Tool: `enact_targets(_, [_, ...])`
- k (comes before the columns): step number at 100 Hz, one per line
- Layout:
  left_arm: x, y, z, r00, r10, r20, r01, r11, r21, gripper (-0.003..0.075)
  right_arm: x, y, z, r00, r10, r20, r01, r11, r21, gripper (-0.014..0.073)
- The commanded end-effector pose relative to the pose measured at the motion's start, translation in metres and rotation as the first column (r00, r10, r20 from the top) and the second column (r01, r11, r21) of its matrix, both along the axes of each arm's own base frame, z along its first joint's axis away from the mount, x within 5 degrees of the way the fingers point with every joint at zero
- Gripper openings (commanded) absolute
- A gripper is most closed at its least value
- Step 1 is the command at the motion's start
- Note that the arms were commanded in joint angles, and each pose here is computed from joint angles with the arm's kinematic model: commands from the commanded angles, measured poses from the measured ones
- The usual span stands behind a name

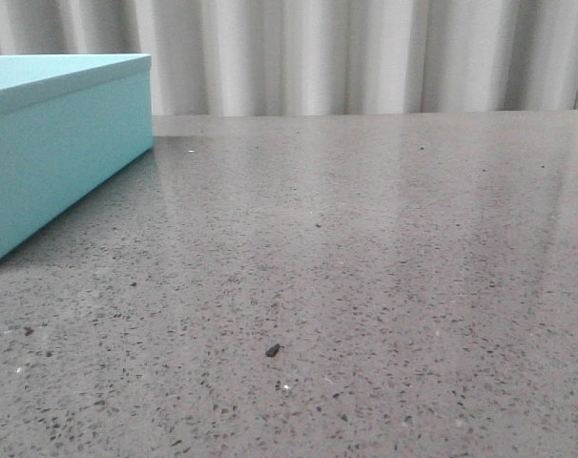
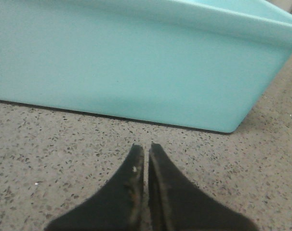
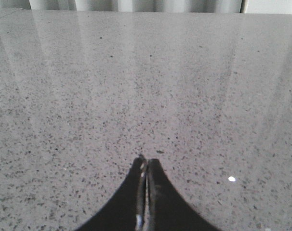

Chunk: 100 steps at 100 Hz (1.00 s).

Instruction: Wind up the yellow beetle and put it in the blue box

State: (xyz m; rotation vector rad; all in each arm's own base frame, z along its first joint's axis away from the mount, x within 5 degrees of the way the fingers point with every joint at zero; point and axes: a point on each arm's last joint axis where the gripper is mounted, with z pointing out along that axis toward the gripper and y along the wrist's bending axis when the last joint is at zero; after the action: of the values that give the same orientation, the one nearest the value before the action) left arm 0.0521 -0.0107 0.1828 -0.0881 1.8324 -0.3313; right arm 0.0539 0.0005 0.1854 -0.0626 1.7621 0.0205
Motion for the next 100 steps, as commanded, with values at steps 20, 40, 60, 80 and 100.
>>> enact_targets(20, [-0.0006, -0.0002, -0.0040, 0.999, -0.002, 0.035, 0.003, 1.000, -0.018, -0.0021, 0.0000, -0.0006, -0.0096, 0.999, -0.009, -0.031, 0.009, 1.000, -0.005, -0.0054])
enact_targets(40, [-0.0006, -0.0002, -0.0040, 0.999, -0.002, 0.035, 0.003, 1.000, -0.018, -0.0021, -0.0001, -0.0005, -0.0084, 1.000, -0.007, -0.015, 0.007, 1.000, -0.004, -0.0054])
enact_targets(60, [-0.0006, -0.0002, -0.0040, 0.999, -0.002, 0.035, 0.003, 1.000, -0.018, -0.0021, -0.0001, -0.0005, -0.0084, 1.000, -0.007, -0.015, 0.007, 1.000, -0.004, -0.0054])
enact_targets(80, [-0.0006, -0.0002, -0.0040, 0.999, -0.002, 0.035, 0.003, 1.000, -0.018, -0.0021, -0.0001, -0.0005, -0.0084, 1.000, -0.007, -0.015, 0.007, 1.000, -0.004, -0.0054])
enact_targets(100, [-0.0006, -0.0002, -0.0040, 0.999, -0.002, 0.035, 0.003, 1.000, -0.018, -0.0021, -0.0001, -0.0005, -0.0084, 1.000, -0.007, -0.015, 0.007, 1.000, -0.004, -0.0054])
